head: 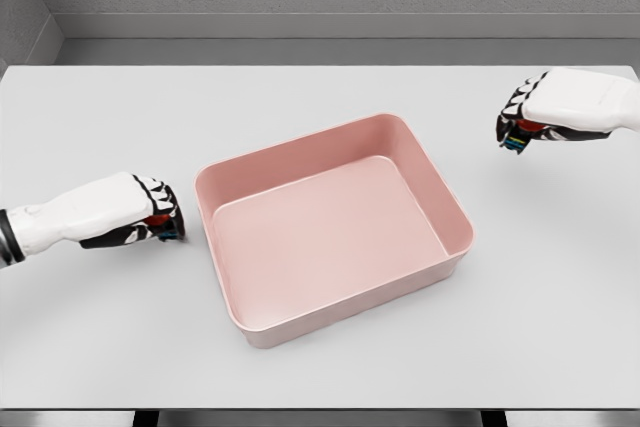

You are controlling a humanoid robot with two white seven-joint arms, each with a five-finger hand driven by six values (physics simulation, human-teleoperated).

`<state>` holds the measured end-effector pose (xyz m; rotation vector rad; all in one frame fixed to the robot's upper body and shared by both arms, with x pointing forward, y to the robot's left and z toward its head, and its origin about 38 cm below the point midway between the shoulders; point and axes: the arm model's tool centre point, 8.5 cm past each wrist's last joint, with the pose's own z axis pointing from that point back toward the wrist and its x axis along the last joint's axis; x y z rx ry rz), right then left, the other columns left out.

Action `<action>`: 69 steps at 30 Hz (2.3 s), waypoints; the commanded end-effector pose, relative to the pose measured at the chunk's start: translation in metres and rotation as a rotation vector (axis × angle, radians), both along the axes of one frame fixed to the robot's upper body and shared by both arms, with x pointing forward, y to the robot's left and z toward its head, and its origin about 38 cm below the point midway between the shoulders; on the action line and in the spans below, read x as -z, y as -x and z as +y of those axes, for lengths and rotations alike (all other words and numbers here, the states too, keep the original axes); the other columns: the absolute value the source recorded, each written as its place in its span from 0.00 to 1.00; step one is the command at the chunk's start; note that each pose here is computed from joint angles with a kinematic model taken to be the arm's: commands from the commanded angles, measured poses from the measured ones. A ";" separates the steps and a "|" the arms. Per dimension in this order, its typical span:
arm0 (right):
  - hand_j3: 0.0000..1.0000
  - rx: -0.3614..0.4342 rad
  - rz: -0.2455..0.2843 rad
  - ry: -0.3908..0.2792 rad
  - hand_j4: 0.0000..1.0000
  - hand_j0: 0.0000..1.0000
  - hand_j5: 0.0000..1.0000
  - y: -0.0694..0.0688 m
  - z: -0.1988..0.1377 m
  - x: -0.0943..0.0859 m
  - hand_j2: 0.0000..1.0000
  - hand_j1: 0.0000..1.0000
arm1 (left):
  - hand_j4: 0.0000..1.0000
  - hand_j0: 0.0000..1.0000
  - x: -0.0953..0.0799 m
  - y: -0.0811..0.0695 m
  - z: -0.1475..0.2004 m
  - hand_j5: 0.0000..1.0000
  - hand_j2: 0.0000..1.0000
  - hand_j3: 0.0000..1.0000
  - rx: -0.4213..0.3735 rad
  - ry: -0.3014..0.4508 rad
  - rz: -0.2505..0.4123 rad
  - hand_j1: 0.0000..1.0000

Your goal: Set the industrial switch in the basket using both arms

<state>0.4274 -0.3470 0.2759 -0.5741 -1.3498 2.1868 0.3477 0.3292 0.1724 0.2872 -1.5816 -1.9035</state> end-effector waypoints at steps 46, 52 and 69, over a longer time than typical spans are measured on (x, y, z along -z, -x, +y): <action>0.99 -0.363 -0.087 -0.101 0.99 0.99 0.99 0.036 0.124 -0.027 0.99 0.99 | 0.47 0.47 -0.096 -0.018 -0.085 0.47 0.47 0.47 0.236 0.188 -0.189 0.47; 1.00 -0.375 -0.080 -0.111 1.00 1.00 1.00 0.036 0.130 -0.025 1.00 1.00 | 0.48 0.48 -0.094 -0.019 -0.110 0.48 0.48 0.48 0.296 0.203 -0.181 0.48; 1.00 0.000 0.030 -0.066 1.00 1.00 1.00 0.004 0.001 -0.004 1.00 1.00 | 0.90 0.90 -0.111 -0.023 -0.139 0.90 0.90 0.90 0.365 0.238 -0.224 0.90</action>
